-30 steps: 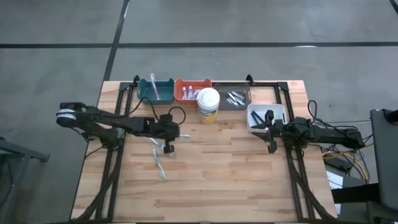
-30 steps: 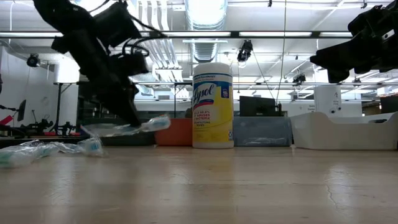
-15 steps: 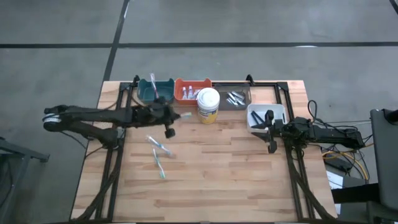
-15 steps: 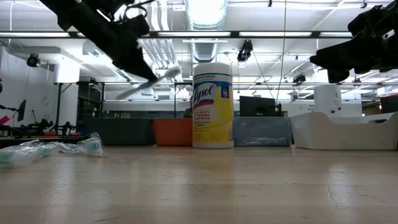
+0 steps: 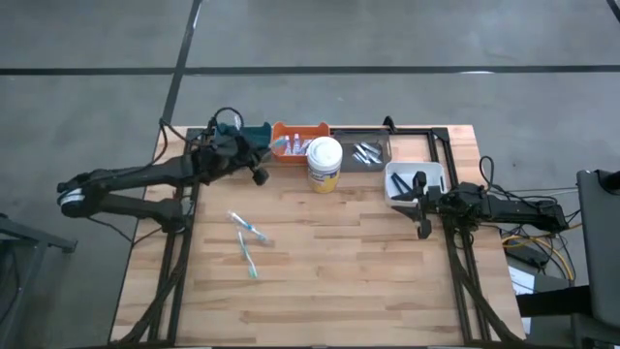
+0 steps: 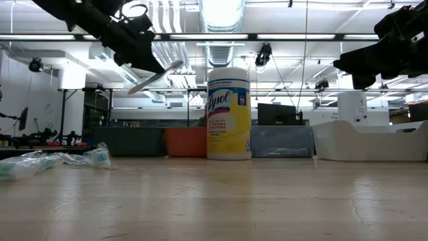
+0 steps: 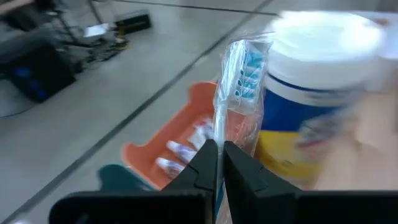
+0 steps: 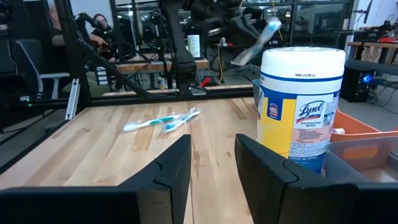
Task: Pick & Place Travel size toiletries
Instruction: Put the top blue toothbrush into the blue bin
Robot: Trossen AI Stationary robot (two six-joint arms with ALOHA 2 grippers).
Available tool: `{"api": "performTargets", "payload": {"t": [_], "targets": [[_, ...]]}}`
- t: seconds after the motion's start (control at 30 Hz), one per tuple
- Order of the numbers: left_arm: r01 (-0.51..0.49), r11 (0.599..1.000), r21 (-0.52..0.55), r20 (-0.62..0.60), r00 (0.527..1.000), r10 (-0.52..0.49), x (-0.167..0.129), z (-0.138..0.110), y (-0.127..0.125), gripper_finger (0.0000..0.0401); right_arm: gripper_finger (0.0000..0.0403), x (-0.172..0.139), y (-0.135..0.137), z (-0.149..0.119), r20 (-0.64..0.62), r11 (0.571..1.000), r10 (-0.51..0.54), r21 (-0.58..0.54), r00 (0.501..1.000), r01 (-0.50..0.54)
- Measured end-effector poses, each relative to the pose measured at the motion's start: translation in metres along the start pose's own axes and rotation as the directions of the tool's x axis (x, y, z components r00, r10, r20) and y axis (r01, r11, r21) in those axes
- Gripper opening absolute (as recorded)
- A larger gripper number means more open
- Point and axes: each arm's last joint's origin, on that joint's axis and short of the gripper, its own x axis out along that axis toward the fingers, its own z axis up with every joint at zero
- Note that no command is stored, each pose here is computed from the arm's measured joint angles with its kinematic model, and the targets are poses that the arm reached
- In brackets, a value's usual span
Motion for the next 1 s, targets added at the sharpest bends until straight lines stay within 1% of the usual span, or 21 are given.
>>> {"api": "performTargets", "payload": {"t": [0.17,0.27,0.33,0.6,0.8,0.9,1.0], "targets": [[-0.139,0.989,-0.053,0.051,0.989,0.142,0.004,0.005,0.018,0.0016,0.0125,0.0,0.0,0.0,0.0,1.0,-0.001,-0.001,1.0,0.001],[-0.235,0.966,-0.106,0.08,0.967,0.244,0.006,0.009,0.029,0.0016,0.0128,0.0,0.0,0.0,0.0,1.0,0.0,0.0,1.0,0.0],[-0.274,0.952,-0.137,0.095,0.953,0.288,0.006,0.009,0.036,0.0016,0.013,0.0,0.0,0.0,0.0,1.0,0.0,-0.001,1.0,0.0],[-0.37,0.908,-0.198,0.078,0.917,0.391,0.009,0.007,0.06,0.0016,0.0123,0.0,0.0,0.0,0.0,1.0,0.0,0.001,1.0,0.0],[-0.437,0.863,-0.253,0.062,0.883,0.465,0.009,0.005,0.078,0.0017,0.0117,0.0,0.0,0.0,0.0,1.0,0.0,0.0,1.0,0.0],[-0.462,0.839,-0.286,0.045,0.868,0.494,0.01,-0.002,0.084,0.0017,0.0116,0.0,0.0,0.0,0.0,1.0,0.0,0.0,1.0,0.0],[-0.488,0.816,-0.309,0.02,0.855,0.519,0.013,-0.018,0.089,0.0017,0.0119,0.0,0.0,0.0,0.0,1.0,0.0,-0.001,1.0,0.0]]}}
